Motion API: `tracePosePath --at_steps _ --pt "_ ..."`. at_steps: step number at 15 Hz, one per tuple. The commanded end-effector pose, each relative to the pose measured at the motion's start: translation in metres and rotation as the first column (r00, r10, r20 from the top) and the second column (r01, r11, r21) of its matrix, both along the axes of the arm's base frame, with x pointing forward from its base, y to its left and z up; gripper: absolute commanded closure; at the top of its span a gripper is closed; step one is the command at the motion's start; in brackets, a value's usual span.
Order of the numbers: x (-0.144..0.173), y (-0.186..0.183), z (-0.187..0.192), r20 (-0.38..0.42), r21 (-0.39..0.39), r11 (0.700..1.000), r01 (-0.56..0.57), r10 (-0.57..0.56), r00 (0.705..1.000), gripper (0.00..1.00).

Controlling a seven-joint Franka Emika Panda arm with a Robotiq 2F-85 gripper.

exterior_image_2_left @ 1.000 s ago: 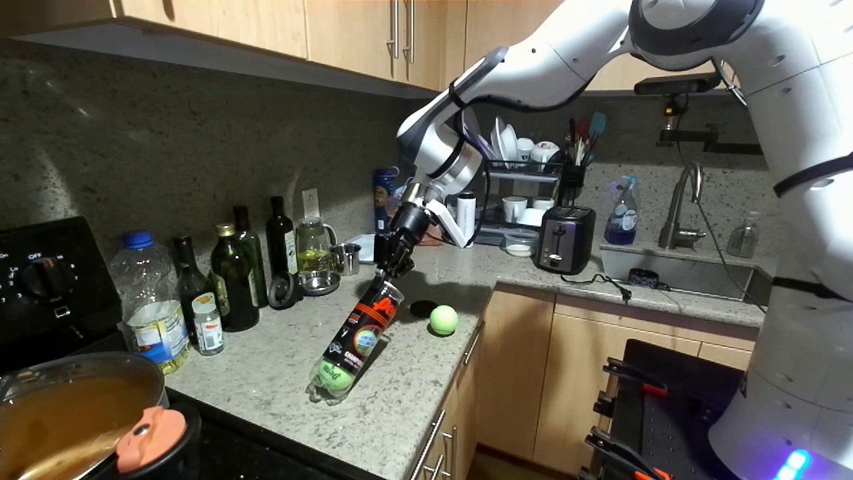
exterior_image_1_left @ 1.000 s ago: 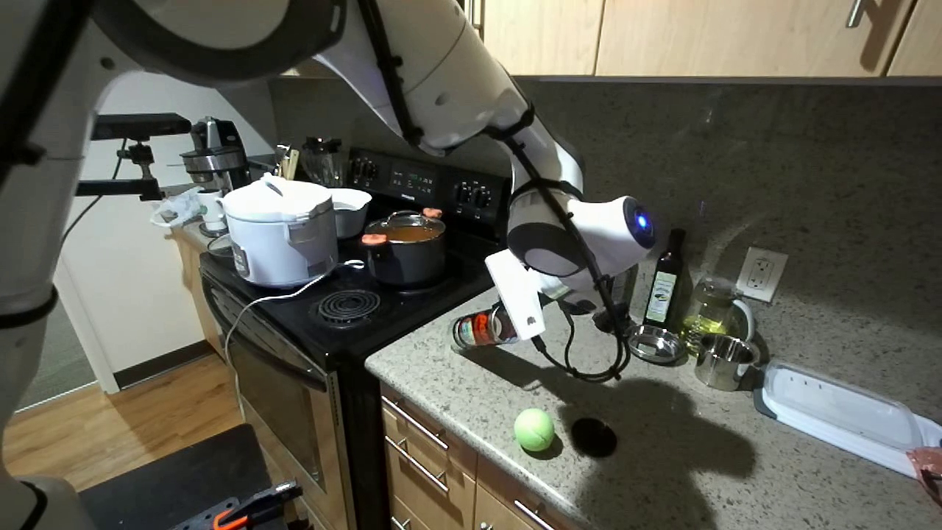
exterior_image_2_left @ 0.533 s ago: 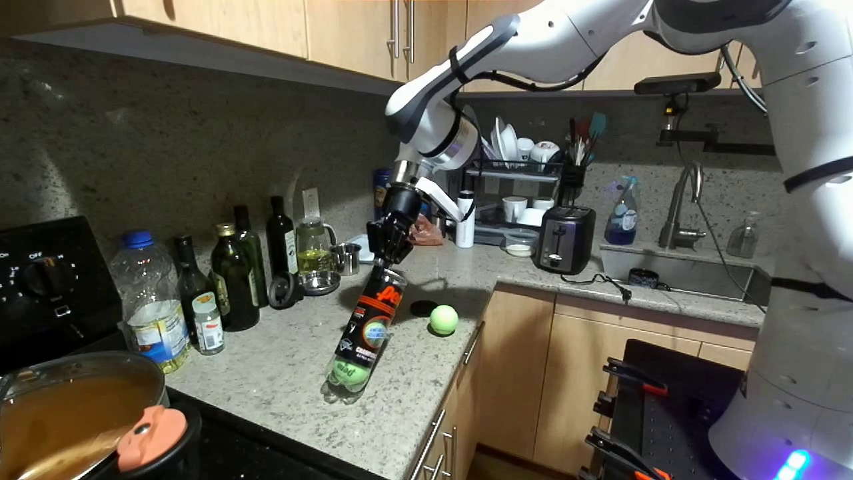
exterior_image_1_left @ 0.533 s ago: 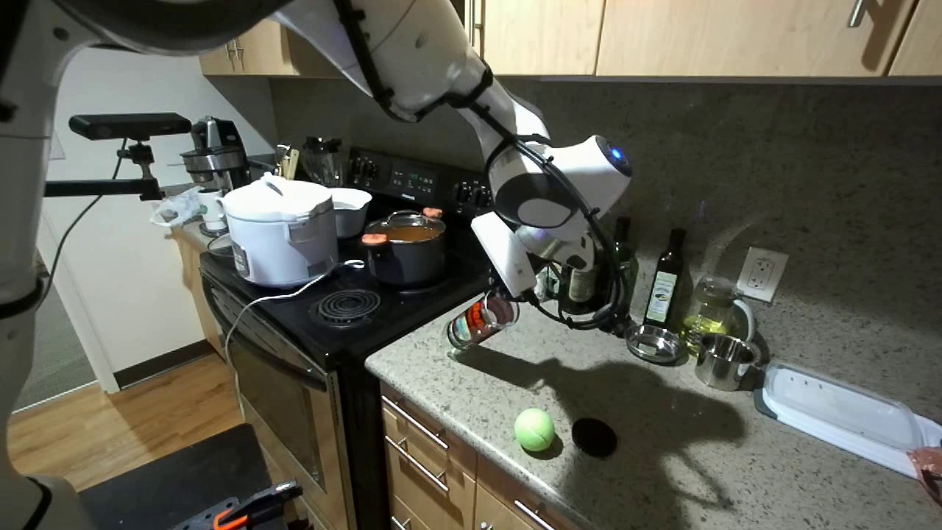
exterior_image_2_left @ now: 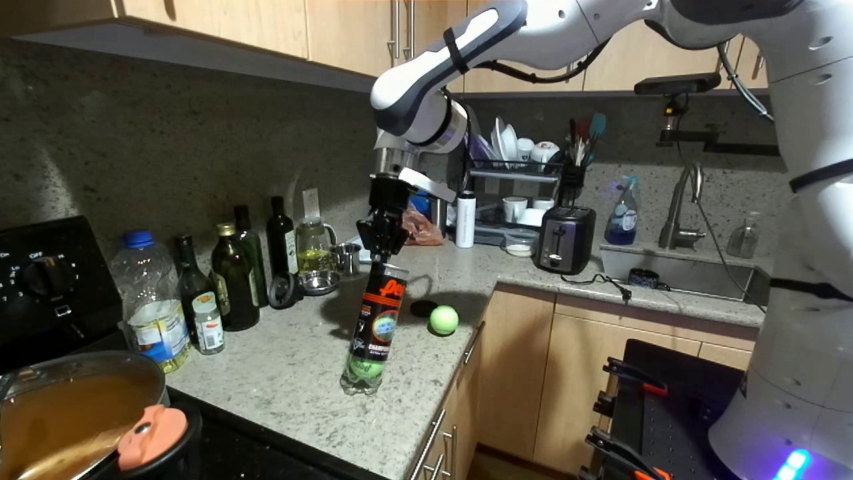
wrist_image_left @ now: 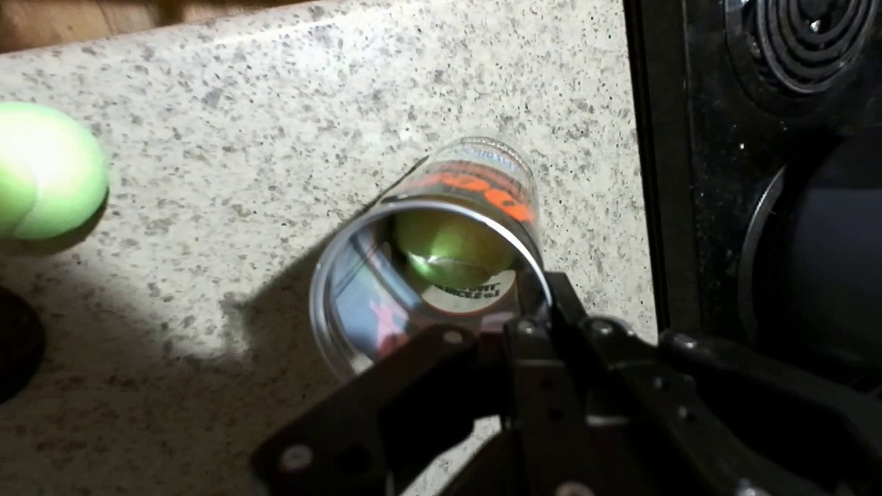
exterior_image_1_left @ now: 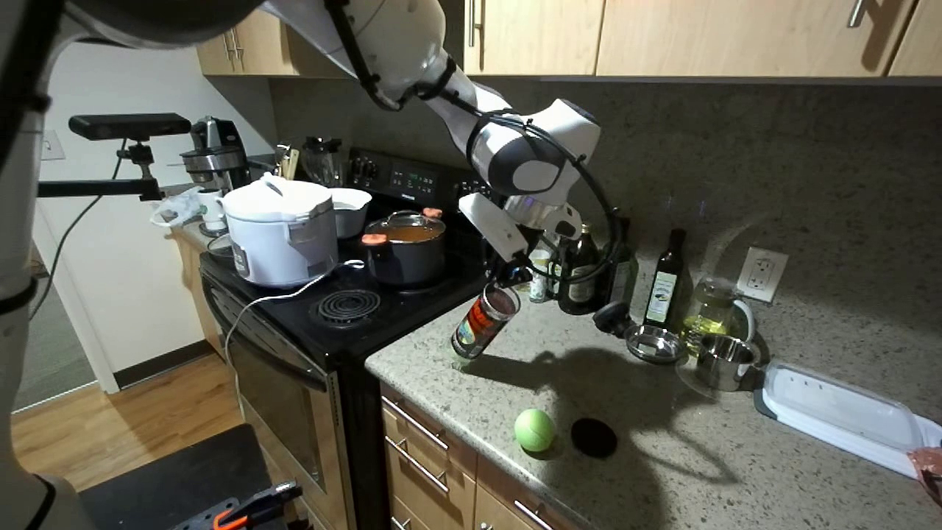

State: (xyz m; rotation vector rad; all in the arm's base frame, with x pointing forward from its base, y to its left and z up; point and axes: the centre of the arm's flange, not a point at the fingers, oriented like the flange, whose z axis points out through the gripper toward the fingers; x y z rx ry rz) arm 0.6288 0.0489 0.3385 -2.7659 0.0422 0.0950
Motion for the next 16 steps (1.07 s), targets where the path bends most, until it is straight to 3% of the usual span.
tracePosePath --at_steps 1,9,16 --pt "0.005 0.015 0.025 -0.015 -0.074 0.997 -0.001 0.000 1.000 0.99" --pt "0.018 0.048 0.031 0.006 -0.285 0.958 0.013 -0.012 1.000 0.99" --pt "0.035 0.074 0.018 0.027 -0.412 0.911 0.008 0.004 1.000 0.99"
